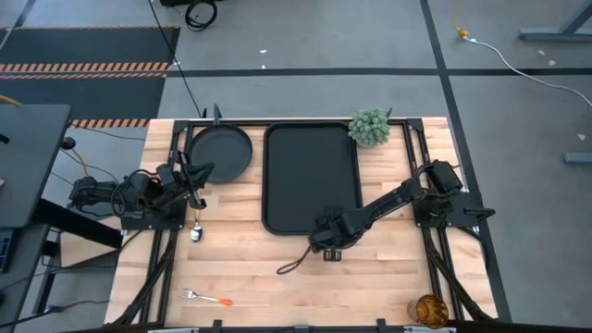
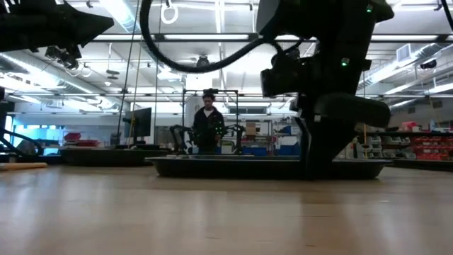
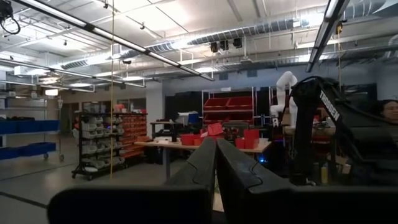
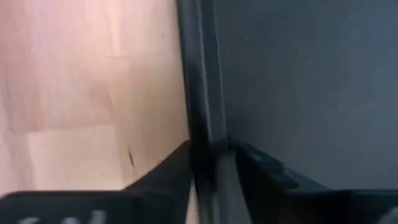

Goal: Pick and place plate/cup/fork/spoon on tray
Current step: Move the black serving tray to the center of the table

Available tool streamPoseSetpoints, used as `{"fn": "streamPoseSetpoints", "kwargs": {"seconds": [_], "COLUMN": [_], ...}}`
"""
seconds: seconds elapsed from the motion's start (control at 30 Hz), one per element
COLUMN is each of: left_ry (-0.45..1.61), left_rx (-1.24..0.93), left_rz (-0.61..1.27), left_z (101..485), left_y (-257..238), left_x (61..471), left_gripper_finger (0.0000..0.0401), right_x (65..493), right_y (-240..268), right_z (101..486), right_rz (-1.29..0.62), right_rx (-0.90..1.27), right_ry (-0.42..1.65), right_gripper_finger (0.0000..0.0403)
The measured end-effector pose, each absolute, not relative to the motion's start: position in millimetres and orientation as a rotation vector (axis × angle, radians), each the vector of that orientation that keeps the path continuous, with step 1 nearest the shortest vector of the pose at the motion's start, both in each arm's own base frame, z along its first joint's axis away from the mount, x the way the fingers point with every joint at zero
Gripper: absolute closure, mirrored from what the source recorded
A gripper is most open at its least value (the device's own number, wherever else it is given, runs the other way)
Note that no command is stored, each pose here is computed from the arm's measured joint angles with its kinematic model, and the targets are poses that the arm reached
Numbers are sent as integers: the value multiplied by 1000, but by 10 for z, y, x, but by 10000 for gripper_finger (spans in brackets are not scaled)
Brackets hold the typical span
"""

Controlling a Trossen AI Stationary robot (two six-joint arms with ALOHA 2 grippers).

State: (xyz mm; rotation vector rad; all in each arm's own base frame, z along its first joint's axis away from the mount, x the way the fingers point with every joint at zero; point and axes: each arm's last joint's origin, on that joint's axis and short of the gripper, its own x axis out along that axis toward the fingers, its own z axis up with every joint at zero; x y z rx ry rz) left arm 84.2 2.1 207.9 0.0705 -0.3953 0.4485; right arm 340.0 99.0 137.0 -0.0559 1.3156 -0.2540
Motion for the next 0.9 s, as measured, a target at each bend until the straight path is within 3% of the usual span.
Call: {"fn": "streamPoseSetpoints", "kwargs": {"seconds": [0.1, 0.27, 0.5, 0.7, 0.9], "left_ry": [-395, -395, -395, -395, -398], "left_rx": [70, 71, 71, 70, 69], "left_rz": [448, 449, 449, 449, 449], "left_z": [2080, 2080, 2079, 2079, 2082], "left_y": [21, 21, 21, 21, 21], "left_x": [842, 842, 843, 843, 841], "left_gripper_finger": [381, 381, 381, 381, 381], "right_x": [3413, 3471, 3629, 3558, 3518], "right_y": [944, 1026, 1246, 1419, 1558], "right_z": [1387, 1473, 1936, 2322, 2422], "right_rz": [-308, -377, -535, -723, -746], "right_rx": [15, 126, 438, 669, 781], "right_ry": [1307, 1250, 1137, 1168, 1172], "right_gripper_finger": [349, 349, 349, 351, 351]}}
